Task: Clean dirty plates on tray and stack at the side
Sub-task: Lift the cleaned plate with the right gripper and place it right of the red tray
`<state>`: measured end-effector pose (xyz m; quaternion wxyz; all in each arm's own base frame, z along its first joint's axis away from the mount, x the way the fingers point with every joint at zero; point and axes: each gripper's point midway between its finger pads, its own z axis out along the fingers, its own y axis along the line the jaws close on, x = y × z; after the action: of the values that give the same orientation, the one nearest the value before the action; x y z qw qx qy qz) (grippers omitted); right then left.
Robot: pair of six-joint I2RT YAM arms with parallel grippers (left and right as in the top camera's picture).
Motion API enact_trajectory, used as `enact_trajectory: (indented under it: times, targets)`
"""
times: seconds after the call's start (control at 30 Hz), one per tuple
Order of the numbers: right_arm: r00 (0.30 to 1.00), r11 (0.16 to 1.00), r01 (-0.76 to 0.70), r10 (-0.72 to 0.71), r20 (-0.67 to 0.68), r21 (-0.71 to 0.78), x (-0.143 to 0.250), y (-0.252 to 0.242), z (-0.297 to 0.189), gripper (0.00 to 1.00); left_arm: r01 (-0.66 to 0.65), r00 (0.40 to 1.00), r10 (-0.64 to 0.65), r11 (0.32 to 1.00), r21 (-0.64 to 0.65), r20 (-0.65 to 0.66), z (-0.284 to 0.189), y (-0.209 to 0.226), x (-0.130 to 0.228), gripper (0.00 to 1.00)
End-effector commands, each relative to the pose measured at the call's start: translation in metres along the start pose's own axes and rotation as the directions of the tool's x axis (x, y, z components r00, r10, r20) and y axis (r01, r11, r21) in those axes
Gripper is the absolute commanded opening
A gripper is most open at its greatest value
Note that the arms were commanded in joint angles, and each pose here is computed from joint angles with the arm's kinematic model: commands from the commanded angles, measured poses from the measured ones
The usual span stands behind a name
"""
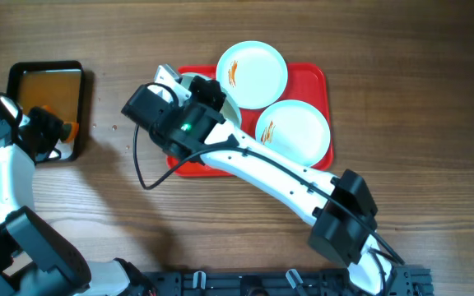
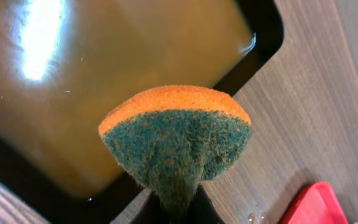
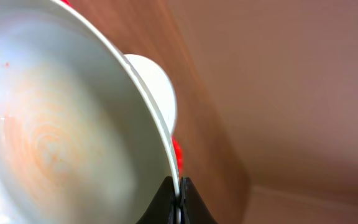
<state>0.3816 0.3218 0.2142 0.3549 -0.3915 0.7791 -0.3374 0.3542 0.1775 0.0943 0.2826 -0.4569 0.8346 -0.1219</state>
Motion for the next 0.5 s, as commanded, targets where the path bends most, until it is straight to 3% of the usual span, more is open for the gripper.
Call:
enact_trajectory:
  times: [0.0,0.1,0.2,0.27,0.33,0.47]
  targets:
    - [0.924,0.903,-0.382,0.374,-0.079,-0.194,0.01,-0.015,0.018,0.04,0.012,1.0,-0.012,1.0,0.026,-0.027,0.001,-0.002,0.004,0.04]
    - [0.813,0.746,-0.582,0.534,-0.232,-0.323,0.035,-0.034,0.04,0.04,0.015,0.997,-0.007,0.993,0.115,-0.072,0.0,-0.017,0.012,0.04]
    - [0.671,0.462,-0.734,0.606,-0.428,-0.497,0.065,-0.057,0.069,0.04,0.013,0.997,-0.003,0.992,0.128,-0.078,-0.001,-0.019,0.013,0.04]
    - [0.563,0.286,-0.808,0.632,-0.532,-0.515,0.095,-0.079,0.093,0.04,0.007,0.996,0.006,0.988,0.151,-0.086,-0.001,-0.024,0.014,0.04]
    - [0.449,0.175,-0.872,0.66,-0.603,-0.458,0.14,-0.105,0.122,0.04,0.005,0.994,0.019,0.976,0.218,-0.108,-0.004,-0.035,0.017,0.04]
    - [0.188,0.123,-0.982,0.706,-0.682,-0.143,0.274,-0.138,0.178,0.04,0.006,0.991,0.029,0.965,0.26,-0.13,-0.006,-0.044,0.022,0.04]
